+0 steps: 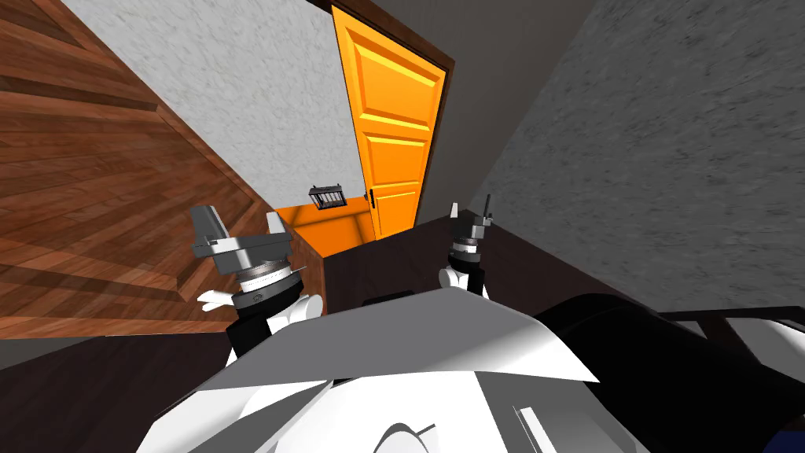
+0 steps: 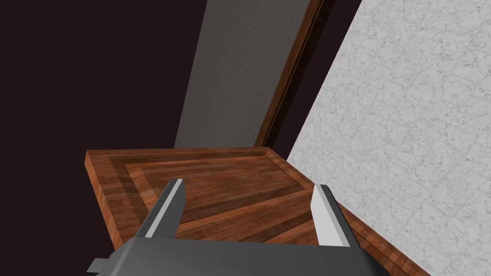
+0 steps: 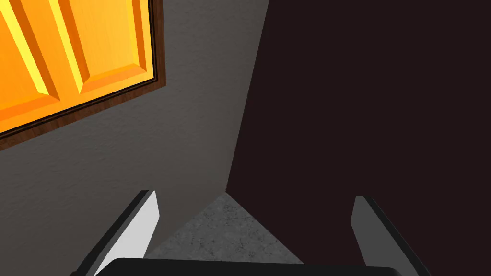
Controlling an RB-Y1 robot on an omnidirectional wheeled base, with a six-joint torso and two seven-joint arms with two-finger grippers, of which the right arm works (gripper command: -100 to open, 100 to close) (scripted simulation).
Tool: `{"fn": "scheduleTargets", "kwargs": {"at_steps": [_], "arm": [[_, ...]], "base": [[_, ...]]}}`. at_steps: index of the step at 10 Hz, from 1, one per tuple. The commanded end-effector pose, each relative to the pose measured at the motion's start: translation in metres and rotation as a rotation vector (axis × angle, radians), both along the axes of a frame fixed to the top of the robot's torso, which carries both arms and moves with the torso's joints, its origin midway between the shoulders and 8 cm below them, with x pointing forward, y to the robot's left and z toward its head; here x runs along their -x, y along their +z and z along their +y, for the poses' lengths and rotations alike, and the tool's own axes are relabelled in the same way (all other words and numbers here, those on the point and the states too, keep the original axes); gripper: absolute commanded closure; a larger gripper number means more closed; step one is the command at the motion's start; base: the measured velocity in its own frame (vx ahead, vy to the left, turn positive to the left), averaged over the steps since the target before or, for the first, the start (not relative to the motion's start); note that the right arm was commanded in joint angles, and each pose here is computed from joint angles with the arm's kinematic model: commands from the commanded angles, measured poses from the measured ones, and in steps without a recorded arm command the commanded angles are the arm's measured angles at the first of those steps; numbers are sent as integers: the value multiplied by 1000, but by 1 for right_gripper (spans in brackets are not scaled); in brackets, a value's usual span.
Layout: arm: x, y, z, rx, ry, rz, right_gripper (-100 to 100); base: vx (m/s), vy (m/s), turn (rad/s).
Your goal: Pull the door open
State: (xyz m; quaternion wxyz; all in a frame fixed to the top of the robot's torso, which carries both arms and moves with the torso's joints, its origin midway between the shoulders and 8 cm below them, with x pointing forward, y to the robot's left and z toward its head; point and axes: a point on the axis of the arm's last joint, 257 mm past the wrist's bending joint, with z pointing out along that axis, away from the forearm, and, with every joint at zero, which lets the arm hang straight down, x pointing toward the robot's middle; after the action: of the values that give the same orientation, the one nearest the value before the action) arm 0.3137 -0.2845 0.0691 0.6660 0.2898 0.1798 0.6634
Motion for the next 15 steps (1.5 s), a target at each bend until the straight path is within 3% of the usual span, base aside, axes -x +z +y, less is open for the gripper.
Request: {"fn": "scheduleTargets", "kwargs": {"at_steps": [1, 6, 15], "arm": [[-6, -12, -3, -30, 32, 15, -100], [-20, -48, -13, -131, 119, 61, -100], [-38, -115, -37, -332, 231, 130, -100]], "base": [[52, 10, 245], [130, 5, 193], [100, -5, 188]]}}
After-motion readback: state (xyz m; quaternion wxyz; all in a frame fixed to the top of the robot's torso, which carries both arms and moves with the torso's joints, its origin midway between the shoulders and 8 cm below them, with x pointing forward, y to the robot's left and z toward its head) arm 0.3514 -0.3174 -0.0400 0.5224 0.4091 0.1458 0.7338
